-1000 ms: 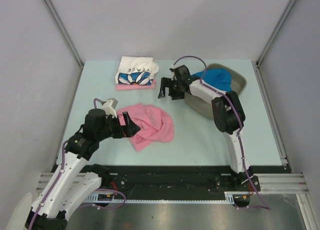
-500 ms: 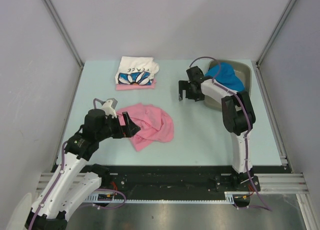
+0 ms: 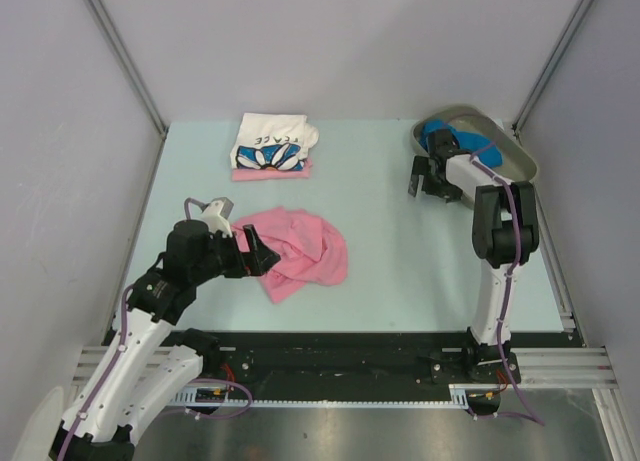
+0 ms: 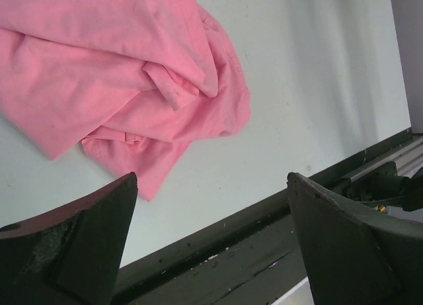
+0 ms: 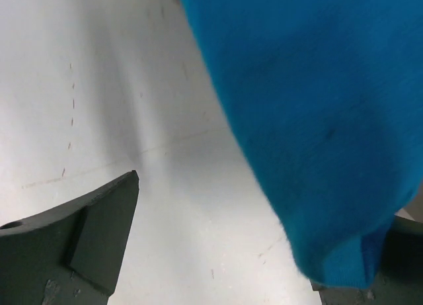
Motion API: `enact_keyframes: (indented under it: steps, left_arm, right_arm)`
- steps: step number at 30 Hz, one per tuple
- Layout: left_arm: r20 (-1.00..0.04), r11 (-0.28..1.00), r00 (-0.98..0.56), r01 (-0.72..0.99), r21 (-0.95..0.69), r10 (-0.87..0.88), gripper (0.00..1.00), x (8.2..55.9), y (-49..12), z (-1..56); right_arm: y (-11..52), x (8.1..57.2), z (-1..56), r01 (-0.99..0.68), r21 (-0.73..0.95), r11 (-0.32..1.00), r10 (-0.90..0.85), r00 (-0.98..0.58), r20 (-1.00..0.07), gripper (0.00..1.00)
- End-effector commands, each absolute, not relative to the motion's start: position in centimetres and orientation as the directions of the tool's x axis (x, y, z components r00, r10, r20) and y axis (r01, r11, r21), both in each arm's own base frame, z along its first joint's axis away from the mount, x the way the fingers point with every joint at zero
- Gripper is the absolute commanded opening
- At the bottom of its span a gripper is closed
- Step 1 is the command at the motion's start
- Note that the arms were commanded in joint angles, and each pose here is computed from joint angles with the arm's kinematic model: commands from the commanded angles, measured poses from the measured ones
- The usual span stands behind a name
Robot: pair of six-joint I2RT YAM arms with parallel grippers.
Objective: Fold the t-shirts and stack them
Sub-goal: Flatten the tshirt out
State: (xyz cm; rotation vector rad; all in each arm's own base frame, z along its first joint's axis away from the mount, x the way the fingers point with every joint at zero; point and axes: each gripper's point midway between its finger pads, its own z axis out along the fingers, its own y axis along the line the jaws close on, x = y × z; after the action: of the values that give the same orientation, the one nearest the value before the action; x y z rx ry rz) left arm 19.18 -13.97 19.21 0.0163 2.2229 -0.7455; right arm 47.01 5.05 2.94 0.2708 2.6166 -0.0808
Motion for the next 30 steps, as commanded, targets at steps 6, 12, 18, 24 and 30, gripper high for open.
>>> enact_keyframes:
  steps: [6,12,18,24,30]
  left_arm:
    - [-0.700,0.820,-0.690,0.284,-0.497,-0.185,1.00,19.6,-14.5,19.8]
    - [-0.677,0.912,-0.711,0.127,-0.389,-0.190,1.00,21.4,-12.0,19.3]
    - [-0.600,0.926,-0.751,-0.039,-0.376,-0.275,1.00,22.7,-11.2,16.6]
    - [-0.549,0.851,-0.678,-0.230,-0.473,-0.489,1.00,24.3,-9.4,15.8]
    - [-0.513,0.749,-0.558,-0.369,-0.550,-0.652,1.00,26.2,-6.0,16.3]
  right_arm:
    - [6.0,50.2,8.0,0.209,0.046,0.977,0.188,-0.738,-0.648,1.00]
    - [17.8,44.2,15.3,-0.030,-0.005,1.000,-0.024,-0.694,-0.719,1.00]
    - [28.6,34.3,16.2,-0.339,0.080,0.937,-0.186,-0.680,-0.709,1.00]
    - [34.1,28.9,17.4,-0.500,0.081,0.862,-0.287,-0.614,-0.735,1.00]
    - [38.9,24.6,16.6,-0.653,0.042,0.757,-0.414,-0.528,-0.742,0.97]
